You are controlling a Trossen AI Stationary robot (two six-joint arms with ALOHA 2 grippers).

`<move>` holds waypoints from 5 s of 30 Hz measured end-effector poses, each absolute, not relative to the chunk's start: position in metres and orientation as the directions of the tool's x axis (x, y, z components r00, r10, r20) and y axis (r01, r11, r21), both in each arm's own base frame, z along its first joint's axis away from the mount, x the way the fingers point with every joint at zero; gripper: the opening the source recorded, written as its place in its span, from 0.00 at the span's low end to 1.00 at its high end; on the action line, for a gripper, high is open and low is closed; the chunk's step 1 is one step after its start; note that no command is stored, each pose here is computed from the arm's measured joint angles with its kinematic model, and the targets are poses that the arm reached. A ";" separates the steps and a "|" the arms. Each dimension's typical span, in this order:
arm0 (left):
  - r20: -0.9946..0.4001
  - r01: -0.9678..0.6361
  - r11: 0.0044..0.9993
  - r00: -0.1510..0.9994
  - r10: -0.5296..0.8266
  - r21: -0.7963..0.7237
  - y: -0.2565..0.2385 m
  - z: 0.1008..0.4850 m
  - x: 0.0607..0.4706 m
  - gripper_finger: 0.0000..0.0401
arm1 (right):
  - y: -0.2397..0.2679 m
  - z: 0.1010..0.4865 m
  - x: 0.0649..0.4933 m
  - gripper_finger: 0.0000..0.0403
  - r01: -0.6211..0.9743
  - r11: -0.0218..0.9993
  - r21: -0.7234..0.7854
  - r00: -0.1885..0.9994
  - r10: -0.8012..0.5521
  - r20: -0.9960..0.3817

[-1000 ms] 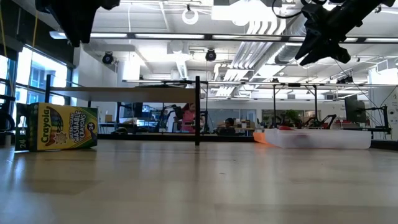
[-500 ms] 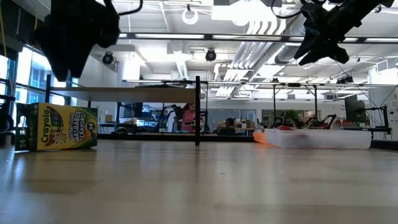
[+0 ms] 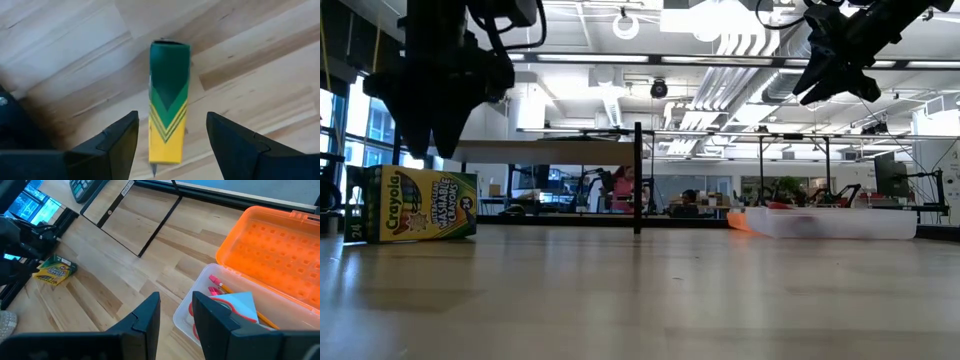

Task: Pack school essentials
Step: Put the yellow crayon box into the orange supply box

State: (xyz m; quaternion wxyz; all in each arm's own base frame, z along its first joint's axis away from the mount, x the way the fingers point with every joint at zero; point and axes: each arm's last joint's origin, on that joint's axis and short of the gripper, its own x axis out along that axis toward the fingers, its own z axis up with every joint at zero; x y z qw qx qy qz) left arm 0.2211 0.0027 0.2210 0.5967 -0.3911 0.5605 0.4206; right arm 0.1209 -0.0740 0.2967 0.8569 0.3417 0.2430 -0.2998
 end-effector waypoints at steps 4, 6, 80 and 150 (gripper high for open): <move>-0.998 -0.937 0.349 0.030 0.050 -0.011 0.006 0.212 0.222 0.55 | -0.074 0.297 0.121 0.26 0.680 0.587 0.440 0.702 -0.347 -0.622; -0.999 -0.941 0.337 0.000 0.046 0.016 0.007 0.204 0.220 0.55 | -0.074 0.297 0.121 0.26 0.680 0.587 0.440 0.702 -0.348 -0.622; -0.122 -0.147 0.527 0.989 0.082 -0.837 0.043 0.264 0.308 0.24 | -0.063 0.343 0.177 0.52 0.040 0.697 0.716 0.997 0.015 -0.070; -0.043 -0.125 0.737 0.991 0.130 -0.665 0.059 0.272 0.306 0.26 | -0.036 0.300 0.264 0.25 0.043 0.653 0.756 0.990 0.074 -0.120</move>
